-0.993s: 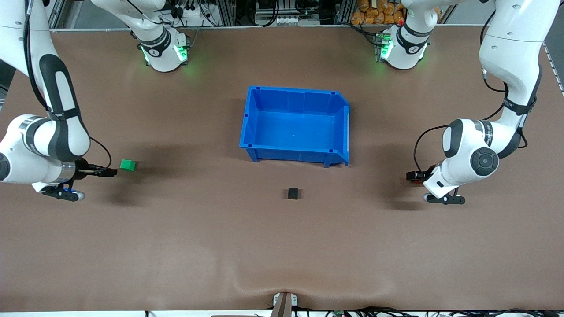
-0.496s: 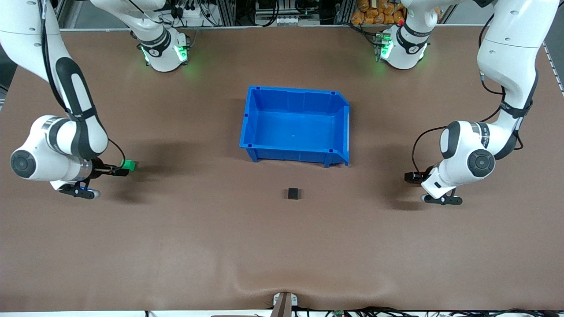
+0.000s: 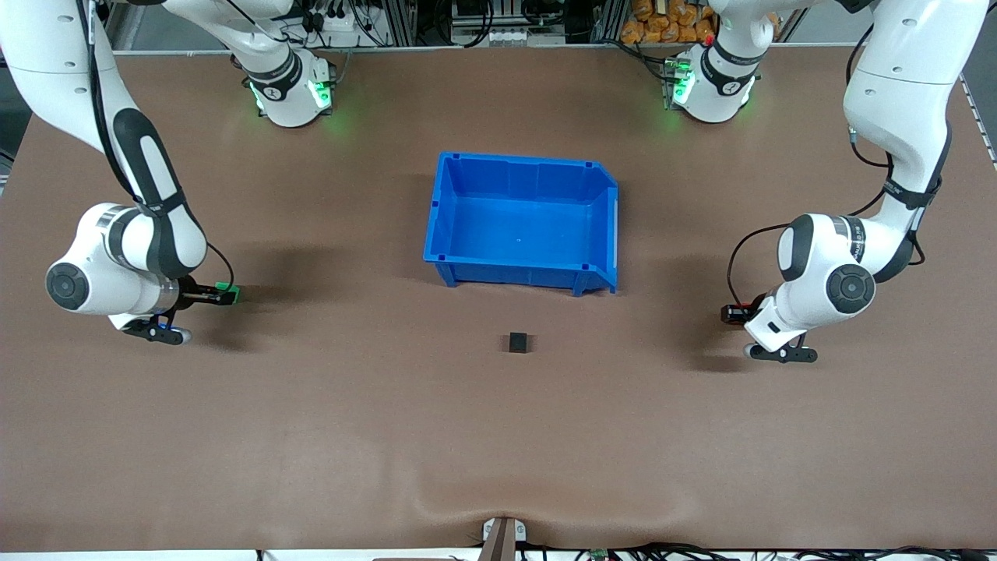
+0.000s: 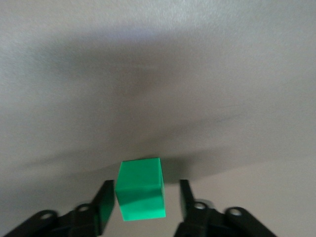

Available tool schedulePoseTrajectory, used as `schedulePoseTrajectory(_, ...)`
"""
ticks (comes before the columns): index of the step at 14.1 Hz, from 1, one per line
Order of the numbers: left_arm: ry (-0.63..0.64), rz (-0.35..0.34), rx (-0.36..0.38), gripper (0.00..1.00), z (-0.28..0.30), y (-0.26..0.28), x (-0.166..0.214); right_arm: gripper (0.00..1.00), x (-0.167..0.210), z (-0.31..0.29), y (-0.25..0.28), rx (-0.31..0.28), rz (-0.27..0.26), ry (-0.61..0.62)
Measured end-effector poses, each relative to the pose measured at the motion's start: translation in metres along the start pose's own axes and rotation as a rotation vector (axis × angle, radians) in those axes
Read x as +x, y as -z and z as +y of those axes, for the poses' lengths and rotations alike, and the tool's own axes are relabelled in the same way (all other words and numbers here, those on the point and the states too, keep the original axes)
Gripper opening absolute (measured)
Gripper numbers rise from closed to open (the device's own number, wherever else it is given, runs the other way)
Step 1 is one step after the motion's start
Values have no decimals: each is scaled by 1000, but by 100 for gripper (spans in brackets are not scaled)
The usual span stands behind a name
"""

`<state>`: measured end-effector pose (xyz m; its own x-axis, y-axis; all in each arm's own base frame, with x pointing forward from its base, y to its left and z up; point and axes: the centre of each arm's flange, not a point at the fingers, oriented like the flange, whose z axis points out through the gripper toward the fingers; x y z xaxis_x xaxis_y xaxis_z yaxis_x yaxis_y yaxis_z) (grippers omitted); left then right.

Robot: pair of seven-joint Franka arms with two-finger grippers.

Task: Attach green and red cubes to black cube
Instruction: 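Close the left gripper on the red cube while the right gripper grasps the green cube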

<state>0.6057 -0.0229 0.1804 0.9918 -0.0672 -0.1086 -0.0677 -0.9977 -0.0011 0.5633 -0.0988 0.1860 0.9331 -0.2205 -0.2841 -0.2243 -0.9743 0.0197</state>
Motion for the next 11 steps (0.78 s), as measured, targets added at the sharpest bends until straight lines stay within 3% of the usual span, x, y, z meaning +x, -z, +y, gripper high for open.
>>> schedulePoseTrajectory(1,0,0,0,39,0,0,0,55,1,0,-3,-1,7,-1)
schedulePoseTrajectory(3,0,0,0,39,0,0,0,53,3,1,-8,-4,21,-1)
schedulePoseTrajectory(5,22,2,0,39,0,0,0,38,5,0,-10,-4,29,-6)
schedulePoseTrajectory(9,154,36,-5,39,5,13,11,40,5,-8,-9,1,31,-94)
schedulePoseTrajectory(11,229,63,-12,39,13,26,19,40,5,-20,-6,4,7,-160)
